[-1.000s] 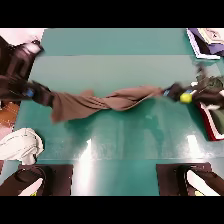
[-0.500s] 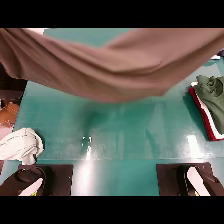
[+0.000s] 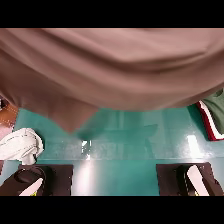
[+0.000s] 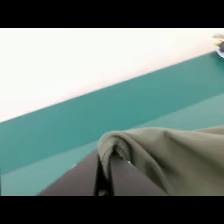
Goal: Fold the shirts.
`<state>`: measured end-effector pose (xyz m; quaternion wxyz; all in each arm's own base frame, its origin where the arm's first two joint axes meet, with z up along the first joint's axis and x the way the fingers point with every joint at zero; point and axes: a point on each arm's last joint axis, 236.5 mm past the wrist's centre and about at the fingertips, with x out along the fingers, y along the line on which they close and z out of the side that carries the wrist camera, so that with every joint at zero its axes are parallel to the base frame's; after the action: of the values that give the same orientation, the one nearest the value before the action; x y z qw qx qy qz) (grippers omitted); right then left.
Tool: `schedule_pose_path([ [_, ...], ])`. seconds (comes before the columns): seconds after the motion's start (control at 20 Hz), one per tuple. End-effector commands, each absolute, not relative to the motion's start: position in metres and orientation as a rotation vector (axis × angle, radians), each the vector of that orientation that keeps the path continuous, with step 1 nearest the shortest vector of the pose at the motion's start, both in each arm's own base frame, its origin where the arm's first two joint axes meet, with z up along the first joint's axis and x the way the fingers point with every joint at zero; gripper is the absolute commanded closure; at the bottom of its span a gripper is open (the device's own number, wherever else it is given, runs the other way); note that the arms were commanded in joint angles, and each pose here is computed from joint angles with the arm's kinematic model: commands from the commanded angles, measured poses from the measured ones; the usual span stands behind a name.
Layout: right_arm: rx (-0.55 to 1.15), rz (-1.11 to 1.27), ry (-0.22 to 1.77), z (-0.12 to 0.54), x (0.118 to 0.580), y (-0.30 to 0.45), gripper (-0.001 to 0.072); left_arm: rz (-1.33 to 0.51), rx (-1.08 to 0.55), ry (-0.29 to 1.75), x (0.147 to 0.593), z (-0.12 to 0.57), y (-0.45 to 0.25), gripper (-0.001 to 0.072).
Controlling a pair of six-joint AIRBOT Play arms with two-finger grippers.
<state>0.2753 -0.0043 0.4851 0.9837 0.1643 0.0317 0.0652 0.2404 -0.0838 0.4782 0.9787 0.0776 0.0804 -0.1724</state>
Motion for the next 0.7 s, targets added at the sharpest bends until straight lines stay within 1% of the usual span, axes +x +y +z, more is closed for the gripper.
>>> schedule_pose_path([
  [0.0, 0.423, 0.076, 0.339, 0.433, 0.289, -0.027, 0.0687, -0.371, 0.188, 0.427, 0.263, 0.396, -0.094, 0.0674],
  [0.1, 0.487, 0.094, 0.526, 0.386, 0.309, -0.038, 0.0686, -0.373, 0.209, 0.584, 0.289, 0.328, -0.102, 0.0675],
  [0.2, 0.503, 0.086, 0.730, 0.323, 0.335, -0.044, 0.0686, -0.348, 0.235, 0.670, 0.315, 0.267, -0.103, 0.0675],
  [0.25, 0.490, 0.064, 0.839, 0.286, 0.348, -0.045, 0.0686, -0.339, 0.242, 0.691, 0.326, 0.242, -0.104, 0.0676],
  [0.35, 0.416, 0.070, 0.983, 0.223, 0.376, -0.033, 0.0686, -0.288, 0.165, 0.720, 0.349, 0.201, -0.096, 0.0676],
  [0.45, 0.365, 0.089, 1.015, 0.180, 0.412, -0.013, 0.0685, -0.229, 0.076, 0.780, 0.376, 0.169, -0.081, 0.0675],
  [0.65, 0.346, 0.136, 0.921, 0.137, 0.481, 0.025, 0.0684, -0.194, -0.055, 0.842, 0.432, 0.114, -0.068, 0.0674],
])
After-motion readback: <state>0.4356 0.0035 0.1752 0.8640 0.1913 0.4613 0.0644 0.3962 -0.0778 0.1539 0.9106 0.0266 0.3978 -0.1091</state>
